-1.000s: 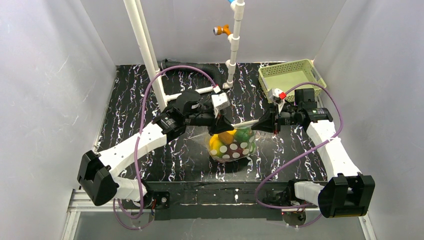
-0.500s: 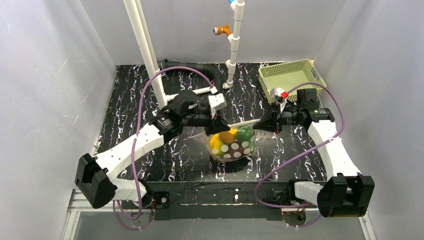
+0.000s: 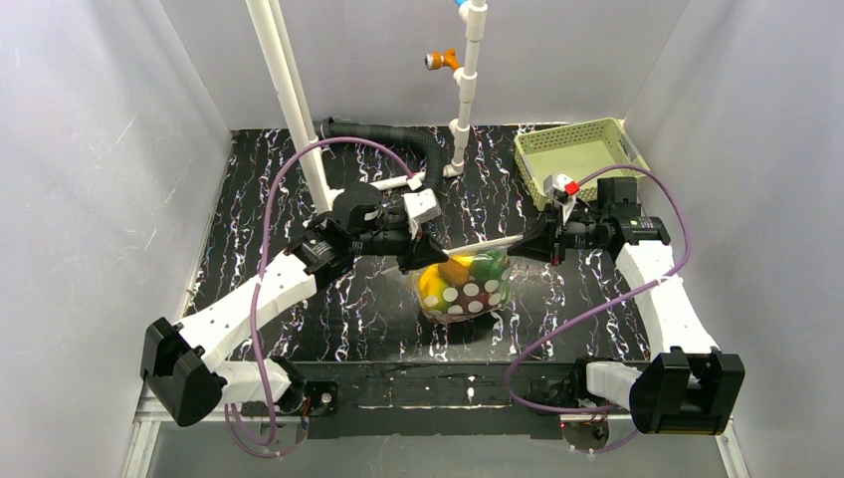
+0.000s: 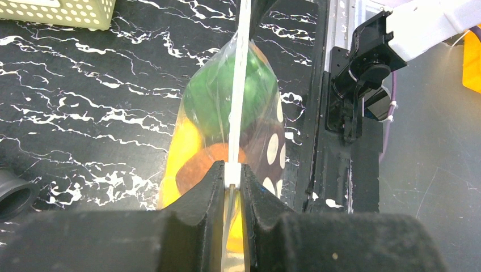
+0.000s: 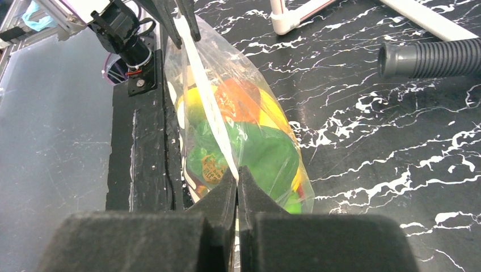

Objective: Open the zip-top bag and remove the fake food
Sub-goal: Unzip the zipper food storage bag at the center of the board.

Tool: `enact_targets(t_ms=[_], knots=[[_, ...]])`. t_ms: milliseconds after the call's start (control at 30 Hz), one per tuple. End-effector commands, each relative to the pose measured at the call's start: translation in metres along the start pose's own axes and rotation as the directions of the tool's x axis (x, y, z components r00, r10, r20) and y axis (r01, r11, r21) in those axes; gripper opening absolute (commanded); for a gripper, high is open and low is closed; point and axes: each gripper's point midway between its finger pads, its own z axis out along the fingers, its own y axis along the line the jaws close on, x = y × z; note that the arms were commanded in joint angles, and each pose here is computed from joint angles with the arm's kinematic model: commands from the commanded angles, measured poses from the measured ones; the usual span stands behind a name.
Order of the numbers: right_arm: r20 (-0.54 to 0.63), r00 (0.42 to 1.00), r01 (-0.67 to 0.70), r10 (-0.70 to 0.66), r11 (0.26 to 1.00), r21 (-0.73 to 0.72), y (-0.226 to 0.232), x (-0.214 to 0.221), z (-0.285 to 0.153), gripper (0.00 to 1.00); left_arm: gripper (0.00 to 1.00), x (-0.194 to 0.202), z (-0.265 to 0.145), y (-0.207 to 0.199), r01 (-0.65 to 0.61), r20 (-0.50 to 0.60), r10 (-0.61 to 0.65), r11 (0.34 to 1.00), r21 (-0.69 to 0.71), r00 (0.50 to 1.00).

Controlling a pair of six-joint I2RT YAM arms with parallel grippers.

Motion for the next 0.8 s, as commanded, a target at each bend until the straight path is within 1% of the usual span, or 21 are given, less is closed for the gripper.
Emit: enact_targets(t_ms=[0,767], knots=[[0.016,0.999,0.034,-0.035,0.998,0.061,-0.009,-0.006,-0.012,0.01,0.00,0.006,-0.019,0.001,-0.004,-0.016,0.004,0.999,-0.041,1.000],[0.026,1.000,0.005,-0.009,0.991,0.137,-0.023,-0.005,-0.022,0.01,0.00,0.032,-0.039,0.013,-0.012,-0.088,-0.001,0.990,-0.144,0.996]])
